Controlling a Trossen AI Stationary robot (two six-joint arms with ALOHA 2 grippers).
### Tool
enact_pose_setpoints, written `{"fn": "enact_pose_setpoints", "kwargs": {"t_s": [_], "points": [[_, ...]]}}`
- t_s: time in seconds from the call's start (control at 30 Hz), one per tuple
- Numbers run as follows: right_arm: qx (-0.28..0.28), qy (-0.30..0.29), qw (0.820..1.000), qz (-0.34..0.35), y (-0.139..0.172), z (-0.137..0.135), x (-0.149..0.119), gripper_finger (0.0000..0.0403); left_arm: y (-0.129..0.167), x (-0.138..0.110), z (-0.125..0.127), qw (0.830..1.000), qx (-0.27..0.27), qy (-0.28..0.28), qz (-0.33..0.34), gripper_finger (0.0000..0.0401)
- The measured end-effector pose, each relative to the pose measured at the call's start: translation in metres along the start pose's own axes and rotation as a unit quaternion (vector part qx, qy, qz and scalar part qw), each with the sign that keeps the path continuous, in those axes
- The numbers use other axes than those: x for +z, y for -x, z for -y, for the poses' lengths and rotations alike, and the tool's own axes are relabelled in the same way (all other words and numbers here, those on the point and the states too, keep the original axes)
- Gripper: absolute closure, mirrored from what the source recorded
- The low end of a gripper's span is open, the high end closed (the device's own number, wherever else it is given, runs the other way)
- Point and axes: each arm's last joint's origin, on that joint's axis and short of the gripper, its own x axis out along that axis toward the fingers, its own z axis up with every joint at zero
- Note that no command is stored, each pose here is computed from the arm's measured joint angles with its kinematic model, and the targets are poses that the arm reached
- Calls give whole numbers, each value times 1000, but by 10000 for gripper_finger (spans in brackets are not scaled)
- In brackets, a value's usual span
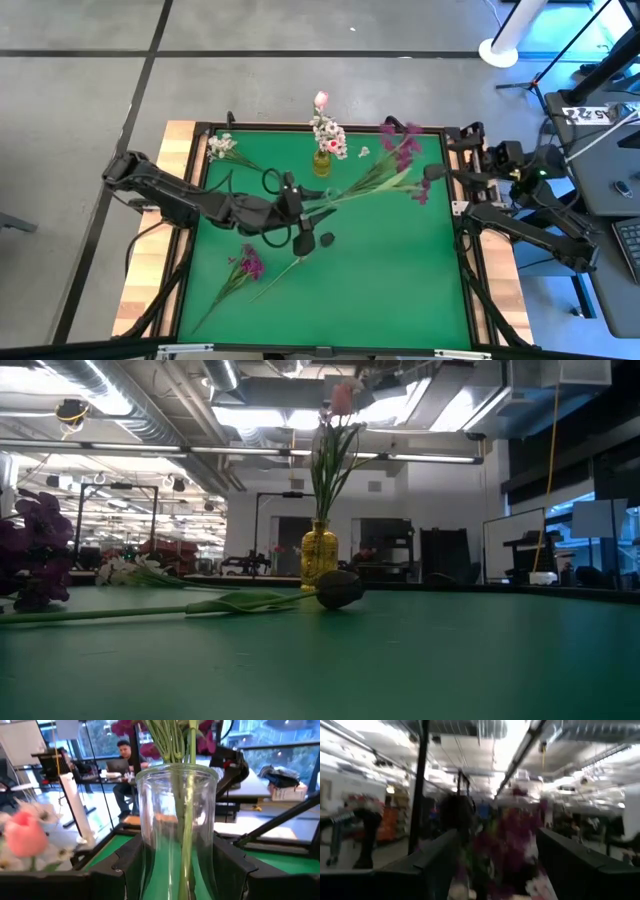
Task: Sort flowers into vase by color
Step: Adjust the transparent vase to an upright position
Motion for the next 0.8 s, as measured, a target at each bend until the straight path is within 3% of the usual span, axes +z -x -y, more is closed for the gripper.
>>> {"fn": "enact_pose_setpoints", "kwargs": {"t_s": [0.4,0.8], "points": [[17,11,1000,-19,-1,1,-4,134,19,27,-16,999,0,8,43,228],[28,-50,994,-95,-15,24,-65,134,17,34,-20,997,-8,12,74,228]]}}
